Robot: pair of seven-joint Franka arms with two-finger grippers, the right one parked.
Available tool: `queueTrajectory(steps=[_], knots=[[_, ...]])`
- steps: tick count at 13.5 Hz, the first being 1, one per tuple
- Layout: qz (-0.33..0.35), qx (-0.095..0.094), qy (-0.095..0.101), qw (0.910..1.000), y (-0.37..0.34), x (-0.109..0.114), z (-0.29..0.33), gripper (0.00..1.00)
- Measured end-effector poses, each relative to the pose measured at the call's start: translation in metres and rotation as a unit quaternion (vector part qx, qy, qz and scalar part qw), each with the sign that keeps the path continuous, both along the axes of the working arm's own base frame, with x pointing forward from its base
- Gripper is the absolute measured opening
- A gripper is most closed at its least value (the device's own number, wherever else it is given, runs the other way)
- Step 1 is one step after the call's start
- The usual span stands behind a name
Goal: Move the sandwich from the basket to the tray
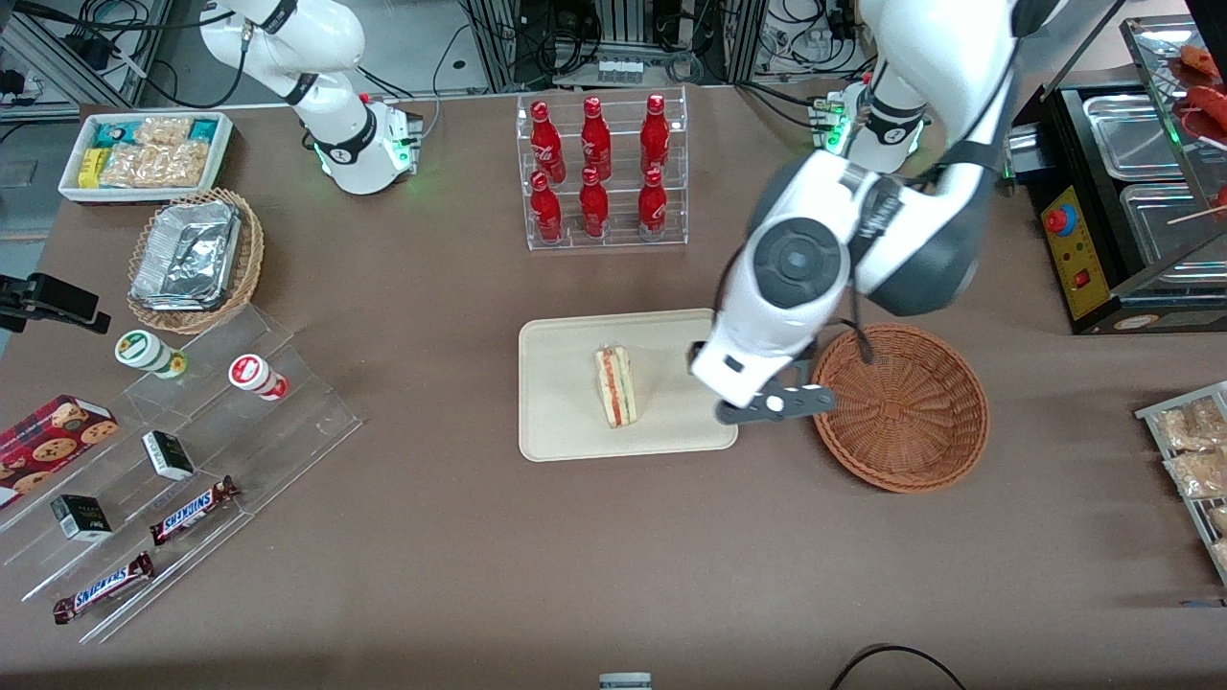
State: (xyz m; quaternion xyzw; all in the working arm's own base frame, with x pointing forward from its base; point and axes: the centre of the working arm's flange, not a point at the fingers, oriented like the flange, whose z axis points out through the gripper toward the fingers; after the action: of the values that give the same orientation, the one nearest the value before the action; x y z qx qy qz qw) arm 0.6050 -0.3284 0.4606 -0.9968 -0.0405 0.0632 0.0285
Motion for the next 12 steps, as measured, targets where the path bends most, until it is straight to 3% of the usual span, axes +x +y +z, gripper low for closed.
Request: queueTrajectory(steps=[5,12], knots=[[-0.073,-0.012,0.011,0.9972,0.118,0.008,0.030,1.00],[-0.124,-0.019,0.033,0.9916,0.223,-0.035,0.093,1.00]])
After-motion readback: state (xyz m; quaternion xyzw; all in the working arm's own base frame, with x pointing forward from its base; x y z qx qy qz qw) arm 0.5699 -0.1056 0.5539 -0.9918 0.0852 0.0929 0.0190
